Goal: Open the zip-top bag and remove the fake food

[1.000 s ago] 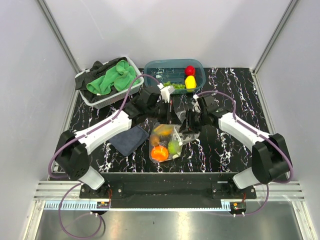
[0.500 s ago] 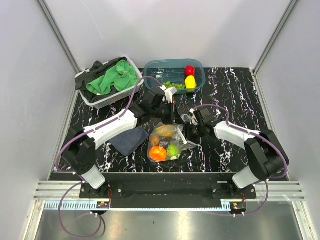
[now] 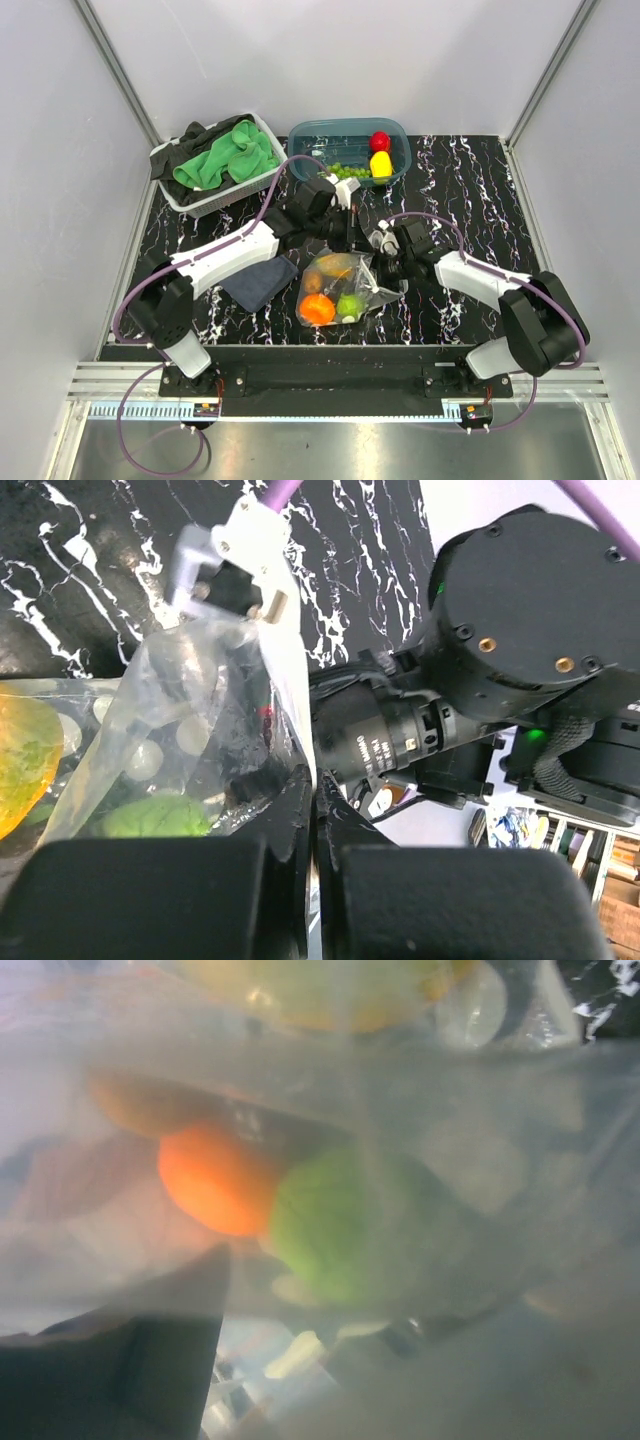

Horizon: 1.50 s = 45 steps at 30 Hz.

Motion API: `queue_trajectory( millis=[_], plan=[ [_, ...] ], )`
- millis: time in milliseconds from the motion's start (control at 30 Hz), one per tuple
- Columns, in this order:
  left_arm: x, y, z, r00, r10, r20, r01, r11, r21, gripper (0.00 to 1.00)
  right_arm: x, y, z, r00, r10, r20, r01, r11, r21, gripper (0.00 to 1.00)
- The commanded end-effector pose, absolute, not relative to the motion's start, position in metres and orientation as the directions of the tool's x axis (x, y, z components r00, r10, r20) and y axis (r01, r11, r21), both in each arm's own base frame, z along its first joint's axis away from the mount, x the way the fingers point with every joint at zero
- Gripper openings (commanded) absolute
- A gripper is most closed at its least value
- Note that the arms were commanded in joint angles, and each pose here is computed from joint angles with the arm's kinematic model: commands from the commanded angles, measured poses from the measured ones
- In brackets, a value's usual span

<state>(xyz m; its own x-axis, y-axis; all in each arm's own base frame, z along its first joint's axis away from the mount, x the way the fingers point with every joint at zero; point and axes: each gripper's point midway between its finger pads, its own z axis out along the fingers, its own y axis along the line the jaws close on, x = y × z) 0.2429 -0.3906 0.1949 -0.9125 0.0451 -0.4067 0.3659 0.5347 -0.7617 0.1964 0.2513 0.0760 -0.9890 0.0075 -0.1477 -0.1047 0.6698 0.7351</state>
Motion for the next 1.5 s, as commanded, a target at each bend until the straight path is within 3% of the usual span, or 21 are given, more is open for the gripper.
queue_trajectory(
  millis=[0,133,333,567,700,833,1200,1333,1467],
  plan=[
    [0.253,-0.411,0.233,-0.876,0.023,-0.482,0.437,0.463,-0.771,0.0,0.195,0.269,0.091,-0.979,-0.058,-0.197,-0.192,0.598,0.778,0.81],
    [0.257,-0.414,0.232,-0.875,0.035,-0.483,0.44,0.472,-0.764,0.0,0.192,0.267,0.073,-0.981,-0.064,-0.183,-0.183,0.627,0.757,0.87],
    [0.251,-0.412,0.214,-0.887,0.048,-0.46,0.422,0.494,-0.76,0.0,0.192,0.265,0.044,-0.984,-0.069,-0.161,-0.164,0.694,0.701,0.88],
    [0.242,-0.396,0.208,-0.879,0.044,-0.475,0.427,0.516,-0.743,0.0,0.197,0.259,0.027,-0.991,-0.036,-0.13,-0.113,0.746,0.656,0.72],
    [0.237,-0.385,0.205,-0.875,0.038,-0.482,0.426,0.532,-0.732,0.0,0.201,0.255,0.049,-0.98,-0.021,-0.2,-0.148,0.748,0.647,0.5],
    [0.234,-0.374,0.201,-0.869,0.032,-0.494,0.428,0.549,-0.718,0.0,0.207,0.251,0.074,-0.965,0.004,-0.263,-0.171,0.75,0.639,0.35],
    [0.246,-0.351,0.197,-0.859,0.013,-0.511,0.42,0.588,-0.691,0.0,0.223,0.232,0.153,-0.899,0.069,-0.432,-0.231,0.764,0.603,0.29],
    [0.25,-0.353,0.197,-0.85,0.024,-0.526,0.439,0.585,-0.682,0.0,0.216,0.248,0.182,-0.907,0.024,-0.42,-0.292,0.683,0.669,0.29],
    [0.253,-0.353,0.199,-0.833,0.033,-0.553,0.465,0.585,-0.665,0.0,0.225,0.25,0.197,-0.901,0.028,-0.433,-0.293,0.698,0.654,0.29]
  ],
)
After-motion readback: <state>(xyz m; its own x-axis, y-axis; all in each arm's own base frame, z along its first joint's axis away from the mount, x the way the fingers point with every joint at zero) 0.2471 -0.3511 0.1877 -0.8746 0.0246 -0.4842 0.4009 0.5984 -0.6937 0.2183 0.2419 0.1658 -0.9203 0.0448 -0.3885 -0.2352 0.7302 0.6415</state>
